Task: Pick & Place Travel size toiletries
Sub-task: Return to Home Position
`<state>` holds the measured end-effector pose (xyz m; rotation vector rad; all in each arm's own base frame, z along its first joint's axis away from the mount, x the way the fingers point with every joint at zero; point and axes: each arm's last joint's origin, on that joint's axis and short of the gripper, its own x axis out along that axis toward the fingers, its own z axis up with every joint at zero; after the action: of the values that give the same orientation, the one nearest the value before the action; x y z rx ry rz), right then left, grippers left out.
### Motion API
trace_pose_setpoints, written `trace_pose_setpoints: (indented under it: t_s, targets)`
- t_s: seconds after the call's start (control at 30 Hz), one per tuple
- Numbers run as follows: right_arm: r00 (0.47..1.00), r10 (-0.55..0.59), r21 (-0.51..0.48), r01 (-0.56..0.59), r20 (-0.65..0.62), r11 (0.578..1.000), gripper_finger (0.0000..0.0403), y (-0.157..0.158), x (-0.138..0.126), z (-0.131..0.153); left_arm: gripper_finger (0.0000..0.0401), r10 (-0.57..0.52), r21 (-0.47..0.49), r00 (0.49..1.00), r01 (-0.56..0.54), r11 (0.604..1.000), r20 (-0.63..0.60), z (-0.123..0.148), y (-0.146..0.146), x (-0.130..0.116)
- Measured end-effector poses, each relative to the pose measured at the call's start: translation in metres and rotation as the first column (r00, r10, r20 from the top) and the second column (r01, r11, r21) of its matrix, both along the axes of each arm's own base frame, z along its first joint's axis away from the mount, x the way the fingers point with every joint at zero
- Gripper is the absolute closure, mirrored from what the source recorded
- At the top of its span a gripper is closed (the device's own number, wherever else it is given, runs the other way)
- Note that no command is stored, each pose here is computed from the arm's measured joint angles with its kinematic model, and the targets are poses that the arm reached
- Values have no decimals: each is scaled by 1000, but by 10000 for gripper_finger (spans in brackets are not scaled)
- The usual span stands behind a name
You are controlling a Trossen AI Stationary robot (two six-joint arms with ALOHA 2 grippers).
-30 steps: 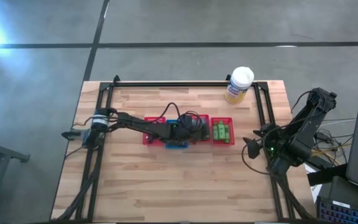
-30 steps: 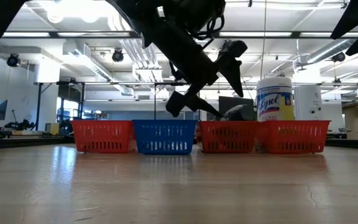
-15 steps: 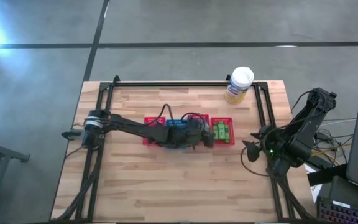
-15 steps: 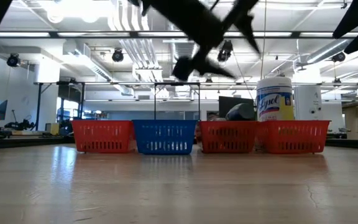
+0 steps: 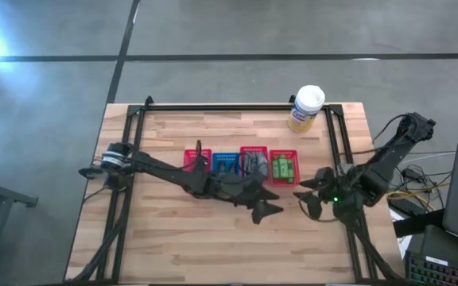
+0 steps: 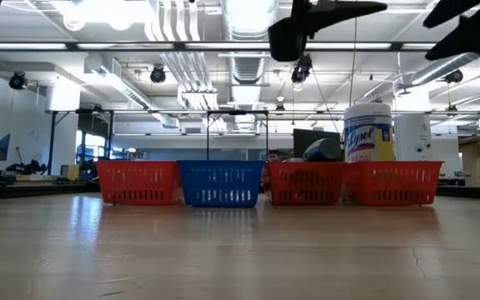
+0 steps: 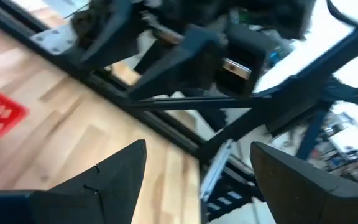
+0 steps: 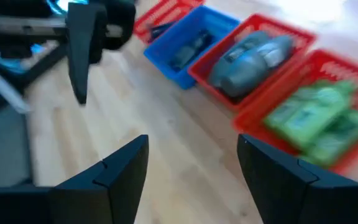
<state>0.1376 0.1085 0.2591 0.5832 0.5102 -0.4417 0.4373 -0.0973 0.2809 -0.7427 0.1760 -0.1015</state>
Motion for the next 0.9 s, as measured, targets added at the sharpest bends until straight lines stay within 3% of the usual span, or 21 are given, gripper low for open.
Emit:
trace_pose_setpoints:
  t_s: [0.17, 0.33, 0.5, 0.6, 0.67, 0.8, 0.9]
  targets:
    - [977, 144, 96, -160, 155, 982, 177, -4, 8, -6, 110, -37, -39, 994, 41, 998, 98, -16, -13, -12]
    - [943, 178, -4, -184, 280, 983, 189, -12, 7, 4, 110, -18, -92, 987, 34, 995, 162, -31, -2, -33]
    - [931, 50, -109, -11, 363, 994, 195, -30, -2, 22, 110, 30, -98, 983, -12, 995, 179, -31, 26, -71]
    - [910, -50, -154, 123, 411, 980, 194, -43, -9, 33, 110, 62, -85, 980, -47, 995, 188, -26, 44, -100]
    - [892, -136, -215, 248, 431, 945, 190, -52, -14, 38, 110, 87, -79, 975, -72, 994, 206, -22, 56, -122]
    - [826, -317, -293, 482, 466, 826, 178, -66, -26, 45, 110, 138, -95, 966, -120, 988, 219, -24, 75, -165]
    - [793, -371, -286, 544, 483, 789, 168, -70, -32, 48, 110, 178, -104, 955, -157, 982, 239, -29, 88, -196]
